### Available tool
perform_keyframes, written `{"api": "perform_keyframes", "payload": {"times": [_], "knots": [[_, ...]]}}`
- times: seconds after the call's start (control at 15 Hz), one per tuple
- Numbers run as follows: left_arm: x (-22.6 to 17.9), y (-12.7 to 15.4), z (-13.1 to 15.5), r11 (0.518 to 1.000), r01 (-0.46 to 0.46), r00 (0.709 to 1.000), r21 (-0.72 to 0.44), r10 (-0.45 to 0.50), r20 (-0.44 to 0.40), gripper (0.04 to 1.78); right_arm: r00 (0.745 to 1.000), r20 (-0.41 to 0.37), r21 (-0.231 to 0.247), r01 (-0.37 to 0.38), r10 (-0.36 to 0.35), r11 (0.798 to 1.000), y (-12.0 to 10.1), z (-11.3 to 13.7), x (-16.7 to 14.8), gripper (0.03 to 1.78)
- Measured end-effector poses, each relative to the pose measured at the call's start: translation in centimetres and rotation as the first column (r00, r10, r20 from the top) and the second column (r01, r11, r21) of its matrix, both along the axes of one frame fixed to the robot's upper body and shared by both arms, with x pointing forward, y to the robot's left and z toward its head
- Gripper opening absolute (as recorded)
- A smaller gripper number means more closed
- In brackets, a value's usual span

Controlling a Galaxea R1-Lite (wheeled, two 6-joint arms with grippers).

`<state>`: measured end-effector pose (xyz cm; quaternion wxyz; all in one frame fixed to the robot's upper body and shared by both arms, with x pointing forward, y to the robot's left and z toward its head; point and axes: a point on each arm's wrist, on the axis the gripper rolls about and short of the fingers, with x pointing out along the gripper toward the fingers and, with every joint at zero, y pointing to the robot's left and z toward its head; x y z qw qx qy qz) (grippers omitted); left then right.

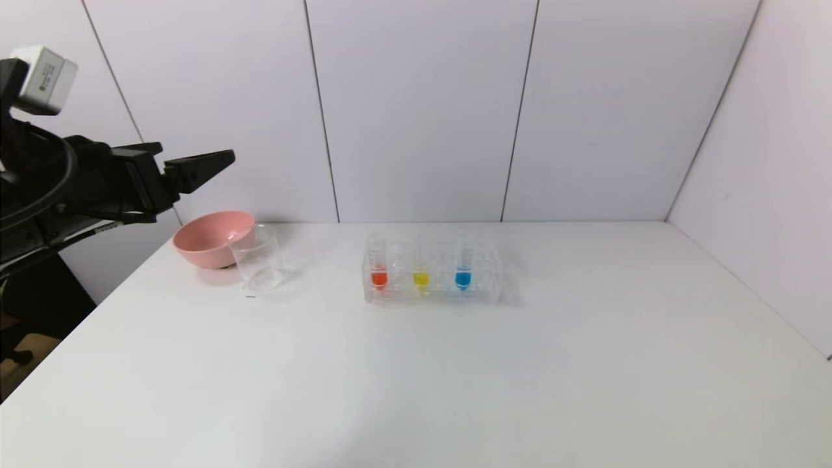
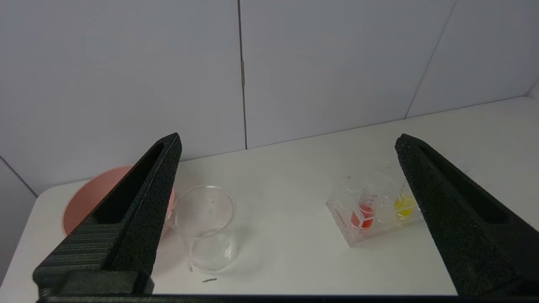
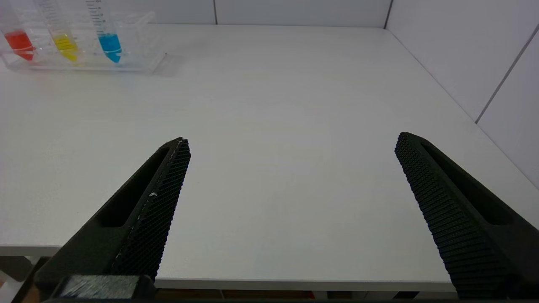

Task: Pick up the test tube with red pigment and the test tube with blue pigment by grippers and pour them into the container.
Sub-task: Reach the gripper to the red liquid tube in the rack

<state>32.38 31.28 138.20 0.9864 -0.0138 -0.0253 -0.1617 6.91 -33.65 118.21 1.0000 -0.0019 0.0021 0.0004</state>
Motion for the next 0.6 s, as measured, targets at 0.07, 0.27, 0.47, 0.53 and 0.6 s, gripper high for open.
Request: {"api": "perform_keyframes", "payload": {"times": [0.07, 0.27, 0.47, 0.53, 0.6], "knots": [[1.2, -0.1, -0.1, 1.000, 0.006, 1.000, 0.000, -0.006, 0.008, 1.78, 1.000, 0.000, 0.000, 0.000, 0.000, 1.000, 0.0, 0.0, 0.0, 1.77], [4.8, -0.4, -0.7, 0.999, 0.044, 0.999, 0.002, -0.044, 0.025, 1.78, 1.000, 0.000, 0.000, 0.000, 0.000, 1.000, 0.0, 0.0, 0.0, 1.77], [7.8, -0.7, -1.7, 0.995, 0.099, 0.995, 0.008, -0.100, 0.029, 1.78, 1.000, 0.000, 0.000, 0.000, 0.000, 1.000, 0.0, 0.0, 0.0, 1.78], [8.6, -0.8, -2.1, 0.991, 0.133, 0.990, 0.012, -0.133, 0.040, 1.78, 1.000, 0.000, 0.000, 0.000, 0.000, 1.000, 0.0, 0.0, 0.0, 1.78], [9.3, -0.9, -2.5, 0.986, 0.167, 0.985, 0.016, -0.167, 0.045, 1.78, 1.000, 0.000, 0.000, 0.000, 0.000, 1.000, 0.0, 0.0, 0.0, 1.77]]}}
